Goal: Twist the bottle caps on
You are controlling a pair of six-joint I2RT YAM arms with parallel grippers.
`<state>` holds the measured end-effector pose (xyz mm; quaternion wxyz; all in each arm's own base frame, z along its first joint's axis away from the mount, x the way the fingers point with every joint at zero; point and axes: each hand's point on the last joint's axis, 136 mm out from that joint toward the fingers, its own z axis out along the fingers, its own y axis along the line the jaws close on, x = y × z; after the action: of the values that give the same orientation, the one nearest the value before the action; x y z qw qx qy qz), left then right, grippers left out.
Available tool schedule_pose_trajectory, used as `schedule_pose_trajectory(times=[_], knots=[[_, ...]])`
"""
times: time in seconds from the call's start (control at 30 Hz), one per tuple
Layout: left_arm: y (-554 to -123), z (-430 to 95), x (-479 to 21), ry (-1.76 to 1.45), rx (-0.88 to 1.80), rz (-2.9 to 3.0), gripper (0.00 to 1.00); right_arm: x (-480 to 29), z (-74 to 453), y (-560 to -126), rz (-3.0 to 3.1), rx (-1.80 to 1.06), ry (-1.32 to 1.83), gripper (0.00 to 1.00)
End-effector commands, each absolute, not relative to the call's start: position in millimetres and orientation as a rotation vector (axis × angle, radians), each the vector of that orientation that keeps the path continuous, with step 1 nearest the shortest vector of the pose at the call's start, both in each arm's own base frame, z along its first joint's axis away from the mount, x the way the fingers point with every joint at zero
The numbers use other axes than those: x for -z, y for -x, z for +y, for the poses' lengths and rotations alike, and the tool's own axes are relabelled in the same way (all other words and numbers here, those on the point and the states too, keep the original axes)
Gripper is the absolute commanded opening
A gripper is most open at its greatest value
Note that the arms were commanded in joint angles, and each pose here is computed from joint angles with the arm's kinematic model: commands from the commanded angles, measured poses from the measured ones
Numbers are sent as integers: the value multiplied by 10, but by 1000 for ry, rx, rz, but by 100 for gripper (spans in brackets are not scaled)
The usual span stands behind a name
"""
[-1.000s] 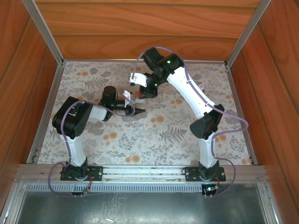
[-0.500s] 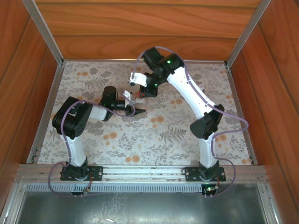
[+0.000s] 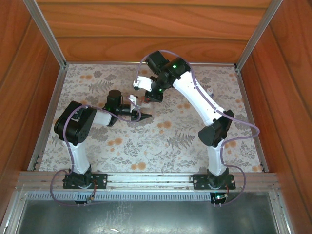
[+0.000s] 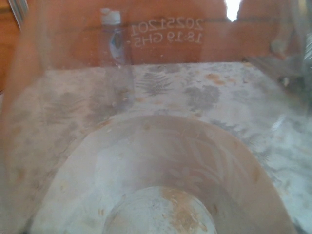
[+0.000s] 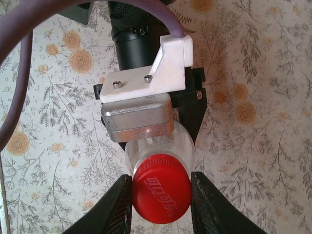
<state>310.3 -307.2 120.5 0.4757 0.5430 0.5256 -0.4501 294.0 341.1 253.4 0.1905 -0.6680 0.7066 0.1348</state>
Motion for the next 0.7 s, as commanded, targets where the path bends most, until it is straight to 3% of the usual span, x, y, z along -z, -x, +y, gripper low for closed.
schedule_pose_trajectory(times=[0.0,0.27,0.67], knots=[[-2951,-3004,-682,-1299,1182,1546,57,-2349,3322,-2823,2151,-336,1844,26],[-2964,-3009,-699,-1293,1180,1551,57,-2290,3204,-2818,2404,-197,1630,23],[-2981,-3009,-692,-1284,1175,1569,56,-2223,3095,-2752,2857,-91,860,14]])
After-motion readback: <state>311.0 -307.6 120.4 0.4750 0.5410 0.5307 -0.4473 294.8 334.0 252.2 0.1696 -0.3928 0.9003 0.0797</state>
